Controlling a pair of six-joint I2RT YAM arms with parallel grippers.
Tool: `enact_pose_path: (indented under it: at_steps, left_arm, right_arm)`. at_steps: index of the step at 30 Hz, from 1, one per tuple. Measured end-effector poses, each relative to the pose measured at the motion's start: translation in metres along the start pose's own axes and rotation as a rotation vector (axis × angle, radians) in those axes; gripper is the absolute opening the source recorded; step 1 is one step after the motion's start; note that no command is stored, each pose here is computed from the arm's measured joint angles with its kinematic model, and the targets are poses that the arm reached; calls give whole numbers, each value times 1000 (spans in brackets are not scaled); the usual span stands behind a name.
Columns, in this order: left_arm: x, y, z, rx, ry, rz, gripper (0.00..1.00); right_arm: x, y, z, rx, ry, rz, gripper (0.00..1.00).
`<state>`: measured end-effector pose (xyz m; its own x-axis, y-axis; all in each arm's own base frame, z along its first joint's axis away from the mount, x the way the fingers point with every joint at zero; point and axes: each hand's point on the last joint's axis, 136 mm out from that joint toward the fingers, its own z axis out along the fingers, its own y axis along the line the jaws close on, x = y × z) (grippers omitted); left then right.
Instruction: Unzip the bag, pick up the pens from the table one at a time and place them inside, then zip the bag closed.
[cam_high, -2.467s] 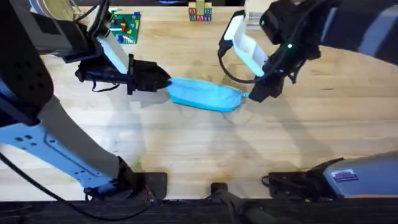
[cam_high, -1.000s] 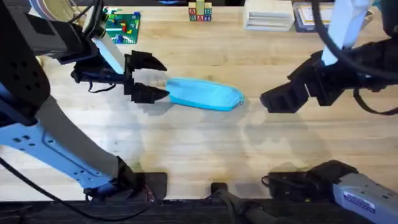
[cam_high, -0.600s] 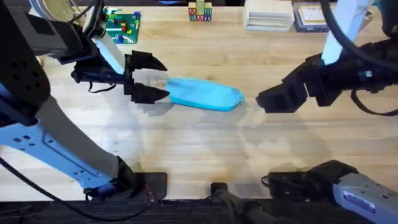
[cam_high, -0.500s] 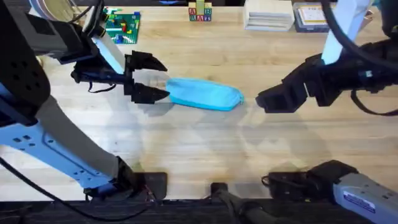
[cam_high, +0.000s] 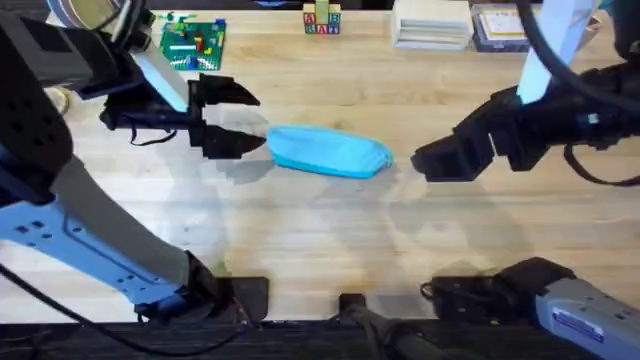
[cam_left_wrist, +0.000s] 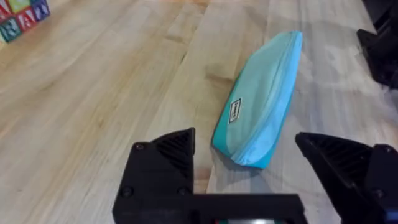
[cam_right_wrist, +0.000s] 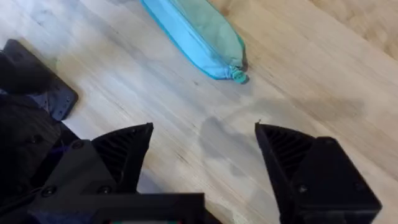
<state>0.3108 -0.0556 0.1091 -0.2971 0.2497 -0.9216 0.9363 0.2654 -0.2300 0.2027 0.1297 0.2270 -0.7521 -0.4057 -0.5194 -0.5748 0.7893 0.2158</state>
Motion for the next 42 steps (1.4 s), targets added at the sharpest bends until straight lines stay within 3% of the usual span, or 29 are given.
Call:
enact_pose_path:
  at_steps: [4,10,19,30,42]
  left_arm:
    - [-15,-4,-8,-31,16,71,999]
    - [-45,-24,-20,-66,70,185,999]
    - [-76,-64,-33,-111,152,249,998]
    - [-75,-78,-45,-228,262,-51,998]
    - [-74,-82,-50,-320,245,-433,998]
  right_arm:
    - [0,0,0,0,-1,0,998]
    - [0,0,0,0,-1,0,998]
    - [0,0,0,0,-1,0,997]
    - [0,0,0,0,-1,0,998]
    - [1,0,0,-1,6,3,997]
